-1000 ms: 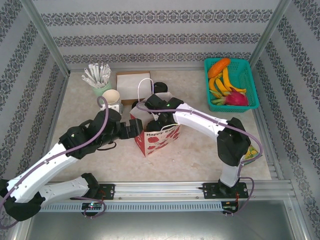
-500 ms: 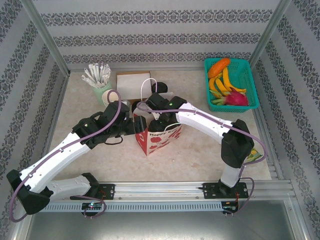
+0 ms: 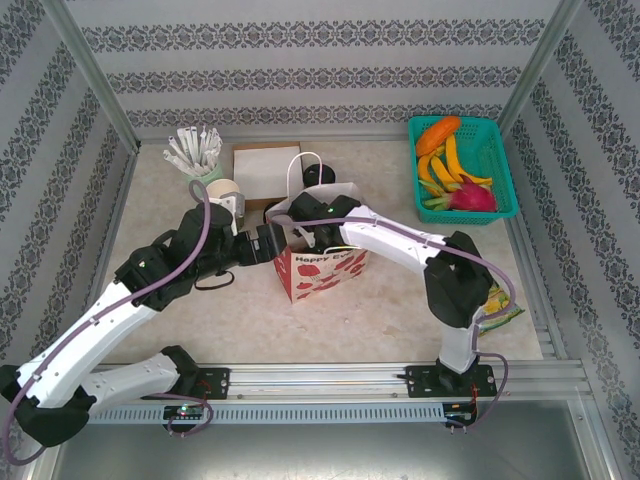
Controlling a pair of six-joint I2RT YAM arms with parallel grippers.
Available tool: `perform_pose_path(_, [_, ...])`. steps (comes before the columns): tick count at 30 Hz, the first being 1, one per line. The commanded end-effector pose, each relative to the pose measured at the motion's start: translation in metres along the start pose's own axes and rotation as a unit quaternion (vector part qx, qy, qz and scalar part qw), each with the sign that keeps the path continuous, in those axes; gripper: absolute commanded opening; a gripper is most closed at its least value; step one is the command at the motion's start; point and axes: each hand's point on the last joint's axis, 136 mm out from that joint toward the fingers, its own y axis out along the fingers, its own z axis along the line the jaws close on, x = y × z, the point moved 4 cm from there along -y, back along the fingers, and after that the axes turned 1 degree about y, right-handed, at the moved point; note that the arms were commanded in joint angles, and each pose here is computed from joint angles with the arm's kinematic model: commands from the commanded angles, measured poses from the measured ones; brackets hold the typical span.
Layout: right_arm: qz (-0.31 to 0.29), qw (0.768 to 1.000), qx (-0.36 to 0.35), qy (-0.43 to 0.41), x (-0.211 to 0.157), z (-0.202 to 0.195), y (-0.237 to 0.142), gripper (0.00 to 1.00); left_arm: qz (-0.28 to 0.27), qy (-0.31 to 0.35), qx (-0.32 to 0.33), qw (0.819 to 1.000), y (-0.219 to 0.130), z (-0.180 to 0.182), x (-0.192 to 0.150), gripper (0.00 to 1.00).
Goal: Pack the takeout coffee
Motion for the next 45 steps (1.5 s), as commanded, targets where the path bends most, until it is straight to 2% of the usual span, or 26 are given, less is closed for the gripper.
perform_pose_path(1, [0.019,1.000,0.001,0.009,0.000,0.001,0.015,0.19,0.007,0.011,0.003,1.000,0.011,0.000,0.001,0.94])
perform_pose_path(8, [0.046,0.999,-0.011,0.015,-0.008,-0.003,0.035,0.20,0.021,0.016,0.008,1.000,0.022,-0.001,-0.001,0.94])
perform_pose_path(19, [-0.018,1.000,0.011,0.013,0.010,0.000,-0.016,0.24,0.017,0.021,0.025,0.999,0.025,0.003,0.000,0.94])
perform_pose_path(30, [0.008,1.000,-0.004,0.023,0.016,-0.011,0.043,0.25,0.024,0.025,0.034,0.999,0.033,0.007,-0.002,0.94])
perform_pose_path(33, [0.013,1.000,-0.004,0.023,0.017,-0.010,0.047,0.26,0.023,0.022,0.042,0.999,0.035,0.009,-0.001,0.94])
perform_pose_path(38, [-0.007,1.000,0.002,0.012,0.021,-0.007,0.027,0.32,0.011,0.014,0.048,0.999,0.033,0.013,0.004,0.94])
perform_pose_path(45, [-0.045,0.998,0.031,-0.014,0.024,0.000,-0.017,0.46,-0.016,0.011,0.053,0.998,0.025,0.016,0.014,0.94])
